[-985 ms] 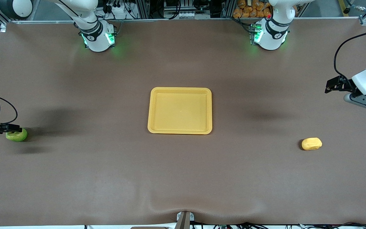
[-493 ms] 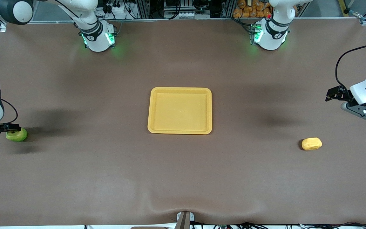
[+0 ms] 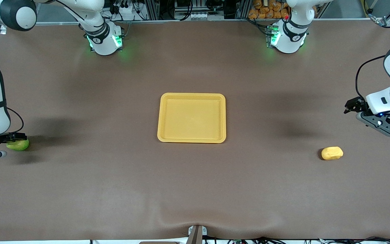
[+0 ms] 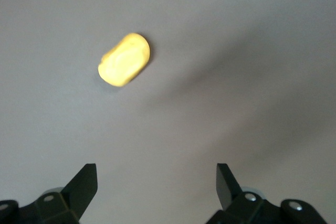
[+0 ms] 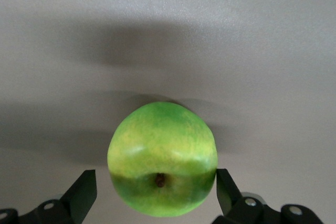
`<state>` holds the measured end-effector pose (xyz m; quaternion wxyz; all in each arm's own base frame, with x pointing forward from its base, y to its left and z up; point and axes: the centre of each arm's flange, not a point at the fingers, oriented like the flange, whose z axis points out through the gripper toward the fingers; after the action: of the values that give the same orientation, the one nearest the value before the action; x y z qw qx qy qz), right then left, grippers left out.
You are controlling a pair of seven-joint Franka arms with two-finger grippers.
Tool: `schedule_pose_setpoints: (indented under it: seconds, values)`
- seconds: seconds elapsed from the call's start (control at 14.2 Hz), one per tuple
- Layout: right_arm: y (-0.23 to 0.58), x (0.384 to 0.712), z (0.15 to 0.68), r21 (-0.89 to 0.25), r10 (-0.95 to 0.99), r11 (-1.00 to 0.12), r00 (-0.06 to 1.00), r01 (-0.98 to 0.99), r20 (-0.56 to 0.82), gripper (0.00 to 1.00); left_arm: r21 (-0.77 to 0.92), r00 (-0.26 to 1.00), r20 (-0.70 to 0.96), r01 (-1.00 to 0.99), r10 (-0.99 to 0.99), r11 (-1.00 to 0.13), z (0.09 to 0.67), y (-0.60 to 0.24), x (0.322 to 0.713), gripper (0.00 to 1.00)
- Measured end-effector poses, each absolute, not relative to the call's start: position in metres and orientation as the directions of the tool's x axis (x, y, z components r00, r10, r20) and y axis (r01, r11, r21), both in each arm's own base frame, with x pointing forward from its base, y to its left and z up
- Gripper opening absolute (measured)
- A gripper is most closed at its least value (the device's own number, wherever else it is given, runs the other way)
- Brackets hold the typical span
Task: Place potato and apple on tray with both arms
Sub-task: 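Lower the right gripper around the apple while the left gripper nears the potato, then close the right gripper on the apple while the left gripper lowers over the potato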
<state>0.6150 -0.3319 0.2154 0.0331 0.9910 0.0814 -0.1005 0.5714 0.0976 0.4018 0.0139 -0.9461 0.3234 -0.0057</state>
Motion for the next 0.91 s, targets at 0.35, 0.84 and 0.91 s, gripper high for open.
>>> schedule_pose_setpoints:
  seconds: [0.35, 0.84, 0.91]
  values:
    - [-0.336, 0.616, 0.205, 0.060, 0.164, -0.982, 0.968, 0.178, -0.188, 1.00, -0.062, 0.713, 0.028, -0.698, -0.701, -0.713, 0.376, 0.101, 0.582, 1.00]
    - [-0.336, 0.616, 0.206, 0.057, 0.183, -0.979, 0.965, 0.196, -0.187, 0.86, -0.083, 0.645, 0.038, -0.759, -0.763, -0.645, 0.347, 0.112, 0.590, 1.00]
    - [-0.336, 0.616, 0.206, 0.057, 0.183, -0.979, 0.965, 0.197, -0.187, 0.86, -0.084, 0.635, 0.038, -0.767, -0.772, -0.636, 0.343, 0.112, 0.591, 1.00]
